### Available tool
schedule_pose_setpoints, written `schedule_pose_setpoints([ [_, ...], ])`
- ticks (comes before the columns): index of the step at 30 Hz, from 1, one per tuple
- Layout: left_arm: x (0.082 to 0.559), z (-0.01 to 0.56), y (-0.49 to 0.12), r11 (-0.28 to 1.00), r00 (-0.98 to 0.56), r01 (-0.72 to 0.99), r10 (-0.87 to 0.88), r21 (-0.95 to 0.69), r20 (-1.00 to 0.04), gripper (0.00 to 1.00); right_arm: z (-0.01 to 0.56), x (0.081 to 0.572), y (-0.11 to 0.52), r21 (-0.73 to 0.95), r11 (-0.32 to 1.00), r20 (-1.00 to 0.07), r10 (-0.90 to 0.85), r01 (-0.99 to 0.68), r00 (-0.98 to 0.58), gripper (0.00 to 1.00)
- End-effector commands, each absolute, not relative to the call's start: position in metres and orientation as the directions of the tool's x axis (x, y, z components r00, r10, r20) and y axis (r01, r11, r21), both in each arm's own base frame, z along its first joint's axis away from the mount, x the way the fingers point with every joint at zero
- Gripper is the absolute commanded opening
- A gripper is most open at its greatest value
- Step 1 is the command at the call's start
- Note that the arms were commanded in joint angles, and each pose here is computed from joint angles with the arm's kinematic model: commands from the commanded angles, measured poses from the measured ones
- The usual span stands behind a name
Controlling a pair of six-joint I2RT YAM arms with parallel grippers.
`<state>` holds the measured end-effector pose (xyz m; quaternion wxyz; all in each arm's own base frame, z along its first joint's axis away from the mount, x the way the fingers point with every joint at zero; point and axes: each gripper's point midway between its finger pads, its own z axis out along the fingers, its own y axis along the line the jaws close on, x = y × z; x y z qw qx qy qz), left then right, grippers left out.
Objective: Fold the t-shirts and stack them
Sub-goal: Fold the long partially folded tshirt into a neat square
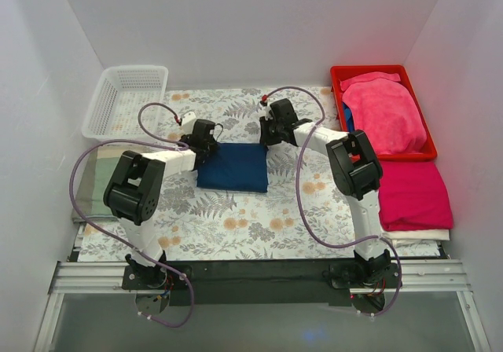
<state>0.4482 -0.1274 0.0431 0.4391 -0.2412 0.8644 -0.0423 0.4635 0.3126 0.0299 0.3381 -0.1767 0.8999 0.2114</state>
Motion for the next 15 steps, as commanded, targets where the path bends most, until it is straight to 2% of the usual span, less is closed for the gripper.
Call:
schedule_pose_setpoints([
  [1,0.463,0.094,-0.112,0.871,-0.37,-0.358,-0.463,-0.337,-0.805,0.43,0.039,0.474,0.307,0.241,0.862,-0.694,-0.167,-0.445,-0.7,0.24],
  [5,0.489,0.156,-0.117,0.882,-0.289,-0.29,-0.45,-0.371,-0.845,0.47,0.073,0.484,0.306,0.229,0.869,-0.735,-0.142,-0.439,-0.663,0.24],
  [9,0.496,0.2,-0.117,0.892,-0.248,-0.257,-0.434,-0.373,-0.866,0.53,0.098,0.481,0.297,0.204,0.883,-0.751,-0.136,-0.423,-0.646,0.29],
  [10,0.492,0.201,-0.116,0.894,-0.262,-0.257,-0.431,-0.368,-0.864,0.56,0.102,0.479,0.294,0.2,0.886,-0.754,-0.133,-0.418,-0.643,0.31],
  [15,0.451,0.172,-0.132,0.896,-0.432,-0.201,-0.444,-0.397,-0.785,0.59,0.126,0.455,0.285,0.213,0.877,-0.766,-0.124,-0.431,-0.631,0.39],
])
